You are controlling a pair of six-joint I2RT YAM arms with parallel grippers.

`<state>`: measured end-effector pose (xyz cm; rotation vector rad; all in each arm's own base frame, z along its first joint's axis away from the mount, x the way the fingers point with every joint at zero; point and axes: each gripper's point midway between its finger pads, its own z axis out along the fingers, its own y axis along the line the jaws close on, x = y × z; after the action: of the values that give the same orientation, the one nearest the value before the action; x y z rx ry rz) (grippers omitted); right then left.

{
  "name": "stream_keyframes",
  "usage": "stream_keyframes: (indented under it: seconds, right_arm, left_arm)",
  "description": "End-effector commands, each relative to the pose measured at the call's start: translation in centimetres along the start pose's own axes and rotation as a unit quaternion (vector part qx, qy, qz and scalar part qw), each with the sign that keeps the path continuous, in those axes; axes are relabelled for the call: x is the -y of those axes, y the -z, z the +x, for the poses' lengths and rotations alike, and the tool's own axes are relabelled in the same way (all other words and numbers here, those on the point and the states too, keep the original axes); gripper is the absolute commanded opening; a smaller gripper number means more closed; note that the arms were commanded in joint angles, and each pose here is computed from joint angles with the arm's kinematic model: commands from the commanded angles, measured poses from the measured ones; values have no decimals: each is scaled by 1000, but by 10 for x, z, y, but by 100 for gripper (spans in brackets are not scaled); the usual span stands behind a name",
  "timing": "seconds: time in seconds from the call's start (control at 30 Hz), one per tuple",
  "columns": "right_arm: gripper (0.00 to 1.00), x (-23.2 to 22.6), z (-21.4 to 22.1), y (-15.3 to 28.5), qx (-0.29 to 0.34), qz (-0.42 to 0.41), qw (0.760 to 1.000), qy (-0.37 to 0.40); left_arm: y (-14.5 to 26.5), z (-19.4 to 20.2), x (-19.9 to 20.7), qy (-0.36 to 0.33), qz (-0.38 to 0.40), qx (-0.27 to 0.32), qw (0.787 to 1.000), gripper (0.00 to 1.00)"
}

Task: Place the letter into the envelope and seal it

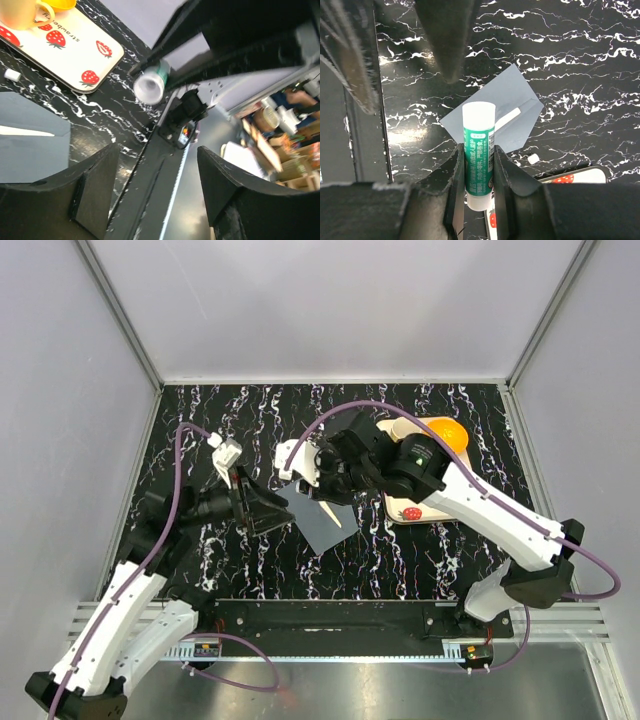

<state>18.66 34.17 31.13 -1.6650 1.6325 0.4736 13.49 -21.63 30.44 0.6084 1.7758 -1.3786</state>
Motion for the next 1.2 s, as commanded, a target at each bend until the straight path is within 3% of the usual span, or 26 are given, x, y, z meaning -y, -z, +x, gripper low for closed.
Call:
stream_keyframes:
  seconds: [0.0, 0.37, 0.57, 0.6, 0.67, 0.77, 0.83, 0.9, 1.03, 1.17]
  right_arm:
    - [0, 4, -13, 8, 15, 30, 999, 41]
    - [0, -14, -21, 4, 22, 9, 998, 59]
    - [1, -15, -24, 3, 23, 11, 998, 62]
    - [5, -14, -25, 3, 23, 13, 998, 62]
    - [13, -12, -26, 5, 24, 21, 998, 57]
    - [51, -10, -22, 6, 18, 29, 998, 50]
    - [67, -9, -20, 7, 16, 33, 998, 46]
    - [68, -10, -19, 11, 18, 33, 998, 45]
    - [58, -13, -20, 15, 26, 25, 998, 47]
    - [41, -18, -23, 18, 36, 14, 998, 56]
  left_arm:
    - [-4, -38, 19, 70, 24, 59, 996, 67]
    - [-16, -40, 6, 110, 21, 62, 992, 60]
    - [-18, -40, 8, 113, 36, 59, 991, 24]
    - [-18, -40, 8, 112, 37, 59, 991, 12]
    - [-17, -38, 9, 112, 40, 56, 991, 0]
    - [-16, -35, 11, 113, 43, 51, 991, 0]
    - [-14, -34, 15, 107, 53, 49, 992, 0]
    - [-13, -34, 16, 107, 54, 47, 992, 0]
    - [-13, -33, 15, 111, 55, 46, 991, 0]
    - [-14, -32, 15, 119, 63, 43, 990, 0]
